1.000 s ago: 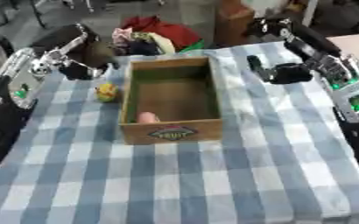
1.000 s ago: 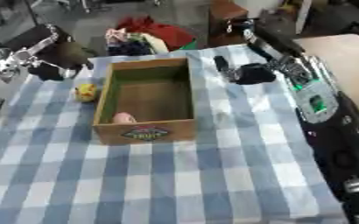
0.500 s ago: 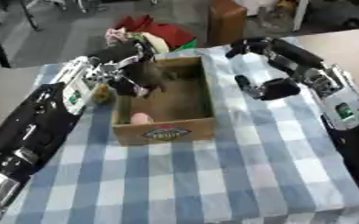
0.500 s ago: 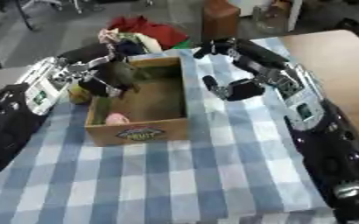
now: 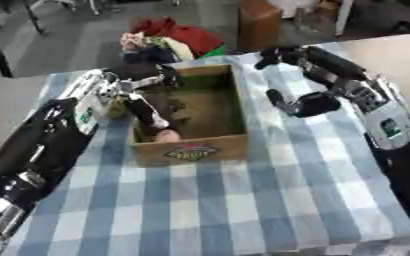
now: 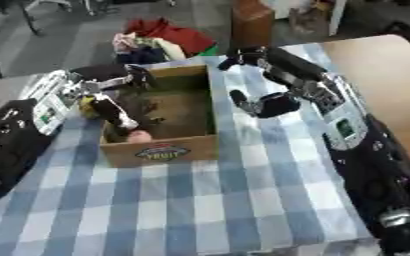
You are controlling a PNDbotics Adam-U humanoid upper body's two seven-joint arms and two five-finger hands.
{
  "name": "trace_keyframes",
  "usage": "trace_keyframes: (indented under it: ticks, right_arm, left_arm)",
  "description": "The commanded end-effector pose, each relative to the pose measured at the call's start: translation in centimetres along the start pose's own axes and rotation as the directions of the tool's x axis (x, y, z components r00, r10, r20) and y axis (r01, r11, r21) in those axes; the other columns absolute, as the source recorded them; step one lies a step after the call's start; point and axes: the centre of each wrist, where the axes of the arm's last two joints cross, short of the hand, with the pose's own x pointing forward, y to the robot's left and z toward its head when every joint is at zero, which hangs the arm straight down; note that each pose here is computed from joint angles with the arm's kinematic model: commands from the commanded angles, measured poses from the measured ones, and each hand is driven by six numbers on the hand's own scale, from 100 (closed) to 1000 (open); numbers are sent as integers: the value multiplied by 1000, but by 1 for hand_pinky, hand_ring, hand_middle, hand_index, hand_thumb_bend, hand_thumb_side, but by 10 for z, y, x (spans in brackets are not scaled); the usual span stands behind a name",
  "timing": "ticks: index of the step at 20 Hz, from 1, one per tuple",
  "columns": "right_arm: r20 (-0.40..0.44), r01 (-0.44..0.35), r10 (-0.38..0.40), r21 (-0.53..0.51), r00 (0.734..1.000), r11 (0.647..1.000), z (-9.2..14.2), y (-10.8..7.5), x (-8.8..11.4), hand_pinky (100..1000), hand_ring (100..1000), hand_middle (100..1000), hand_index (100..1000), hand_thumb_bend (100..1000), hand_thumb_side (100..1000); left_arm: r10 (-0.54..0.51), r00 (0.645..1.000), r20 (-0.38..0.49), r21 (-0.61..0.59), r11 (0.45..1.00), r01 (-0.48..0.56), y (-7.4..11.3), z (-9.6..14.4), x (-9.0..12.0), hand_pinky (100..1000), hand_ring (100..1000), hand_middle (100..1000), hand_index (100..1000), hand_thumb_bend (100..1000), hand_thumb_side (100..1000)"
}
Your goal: Pick up objects on the table and place them in the box.
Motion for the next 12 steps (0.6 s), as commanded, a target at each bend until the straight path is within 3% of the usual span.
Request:
trace_keyframes:
  ticks: [1, 7, 8, 12]
  right_arm:
    - [3, -30, 30, -20, 1000, 999, -2, -14, 1, 808, 949, 746, 849, 100, 199]
    - [2, -32, 32, -21, 999, 999, -2, -13, 0, 808, 949, 746, 849, 100, 199]
    - [-4, -30, 30, -20, 1000, 999, 0, -13, 0, 808, 953, 746, 849, 100, 199]
    - [-28, -29, 28, -17, 999, 999, 6, -10, -4, 807, 953, 746, 849, 100, 199]
  left_arm:
    - [6, 1000, -30, 101, 995, -3, 24, 11, -5, 775, 760, 818, 886, 516, 361]
    - [19, 999, -40, 140, 990, -14, 25, 12, -4, 775, 760, 818, 886, 516, 361]
    - [22, 999, -44, 144, 989, -16, 25, 13, -6, 759, 696, 722, 839, 432, 244]
    - [129, 979, -160, 273, 959, -82, 37, 48, -41, 763, 701, 732, 837, 429, 238]
